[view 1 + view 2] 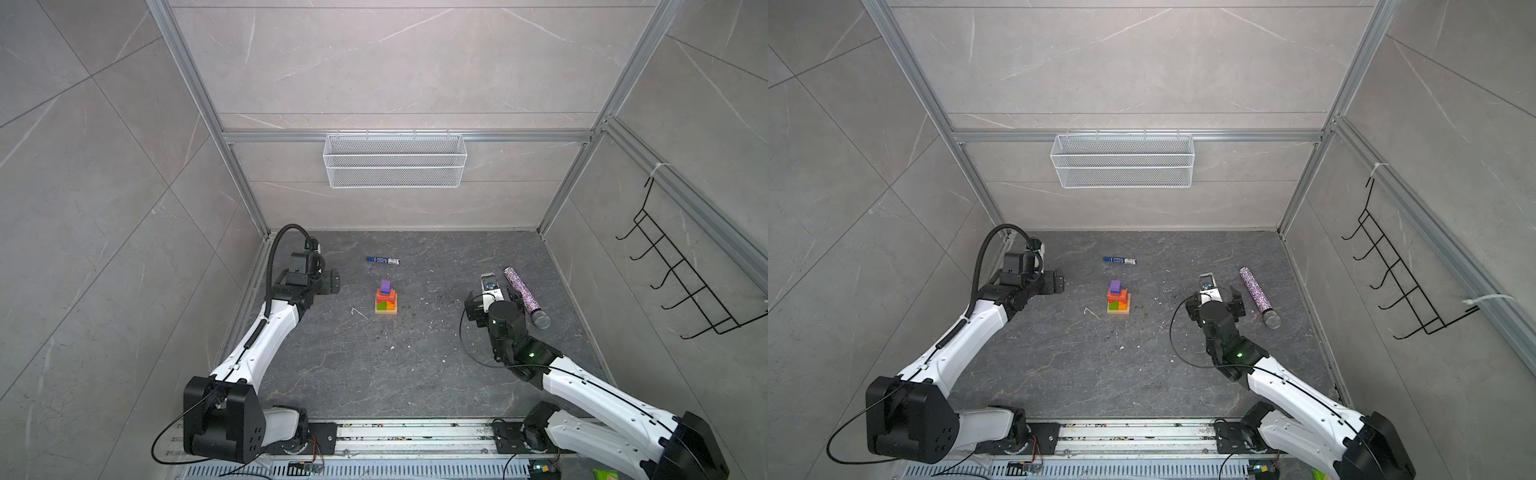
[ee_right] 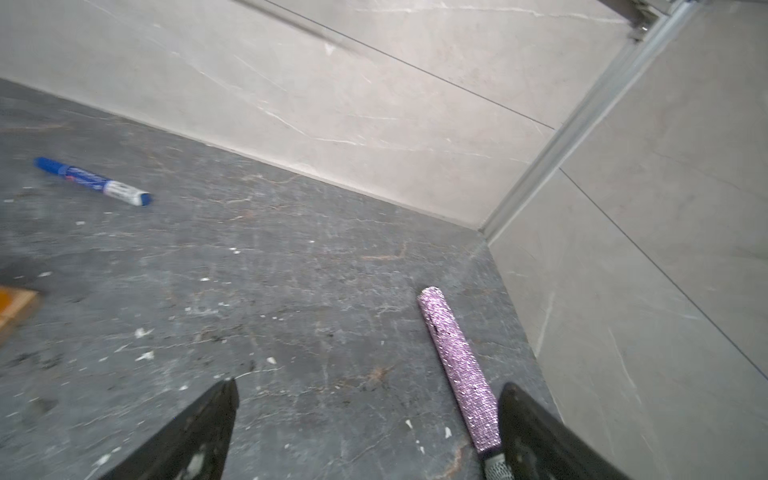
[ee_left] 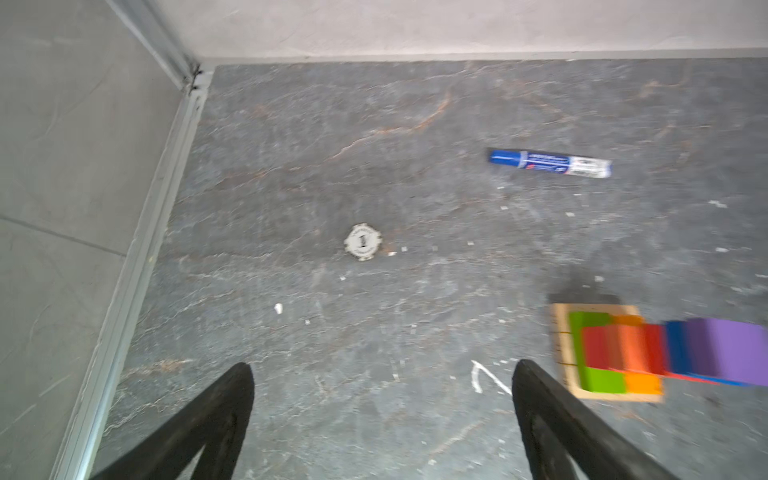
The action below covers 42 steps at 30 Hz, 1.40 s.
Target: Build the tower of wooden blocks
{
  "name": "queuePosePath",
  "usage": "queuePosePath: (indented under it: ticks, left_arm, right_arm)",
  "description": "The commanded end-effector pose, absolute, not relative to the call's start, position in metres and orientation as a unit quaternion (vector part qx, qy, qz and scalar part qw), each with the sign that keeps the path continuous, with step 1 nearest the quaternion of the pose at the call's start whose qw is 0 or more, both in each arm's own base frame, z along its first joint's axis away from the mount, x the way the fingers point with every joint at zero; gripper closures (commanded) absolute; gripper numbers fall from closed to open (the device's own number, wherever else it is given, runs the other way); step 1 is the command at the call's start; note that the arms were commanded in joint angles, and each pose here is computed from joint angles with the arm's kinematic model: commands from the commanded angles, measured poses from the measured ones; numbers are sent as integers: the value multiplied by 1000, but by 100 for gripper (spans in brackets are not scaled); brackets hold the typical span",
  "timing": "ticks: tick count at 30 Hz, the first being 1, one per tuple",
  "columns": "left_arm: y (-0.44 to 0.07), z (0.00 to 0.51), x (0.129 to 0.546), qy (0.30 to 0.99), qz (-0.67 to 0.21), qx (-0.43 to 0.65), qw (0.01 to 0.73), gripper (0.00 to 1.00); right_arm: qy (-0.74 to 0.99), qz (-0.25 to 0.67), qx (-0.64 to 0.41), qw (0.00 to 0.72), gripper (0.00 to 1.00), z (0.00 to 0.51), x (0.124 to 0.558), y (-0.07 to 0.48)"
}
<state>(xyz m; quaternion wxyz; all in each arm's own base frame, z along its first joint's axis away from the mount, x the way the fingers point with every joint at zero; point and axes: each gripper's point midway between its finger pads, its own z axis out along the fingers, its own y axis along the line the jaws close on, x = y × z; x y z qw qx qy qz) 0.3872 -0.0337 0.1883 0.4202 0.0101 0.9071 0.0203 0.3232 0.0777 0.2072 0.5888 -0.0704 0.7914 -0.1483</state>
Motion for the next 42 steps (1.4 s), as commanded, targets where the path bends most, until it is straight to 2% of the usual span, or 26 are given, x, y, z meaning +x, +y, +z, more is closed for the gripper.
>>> queuePosePath:
  ticks: [1, 7, 14, 18, 26, 28, 30, 32, 34, 35, 38, 42]
  left_arm:
    - [-12, 190, 401, 885, 35, 4, 465, 1]
    - [24, 138, 383, 864, 44, -35, 501, 1]
    - [18, 113, 386, 854, 23, -22, 519, 1]
    - [22, 100, 389, 854, 26, -37, 518, 1]
    - [36, 93, 378, 802, 54, -61, 591, 0]
    - [40, 85, 380, 826, 54, -75, 555, 0]
    - [40, 87, 382, 822, 53, -73, 563, 0]
    - [40, 86, 382, 823, 55, -73, 560, 0]
    - [40, 85, 381, 826, 55, -73, 556, 0]
    - [41, 86, 381, 824, 57, -74, 558, 0]
    - [40, 86, 381, 824, 57, -73, 558, 0]
    - [39, 86, 381, 825, 56, -71, 558, 0]
  right_arm:
    - [774, -134, 12, 619, 0, 207, 336, 47]
    - [789, -183, 107, 577, 0, 165, 345, -12]
    - [773, -209, 153, 579, 0, 139, 349, -31]
    - [771, -185, 139, 594, 0, 125, 361, -22]
    - [790, -115, 30, 601, 0, 114, 373, 17]
    - [799, -96, 14, 593, 0, 110, 378, 22]
    - [811, -55, -1, 583, 0, 101, 381, 25]
    - [802, -45, -4, 596, 0, 98, 388, 25]
    - [823, -35, -2, 567, 0, 90, 386, 22]
    - [812, -35, 2, 583, 0, 94, 388, 21]
    - [811, -62, 54, 580, 1, 95, 382, 1]
    - [809, -67, 54, 581, 1, 96, 383, 0]
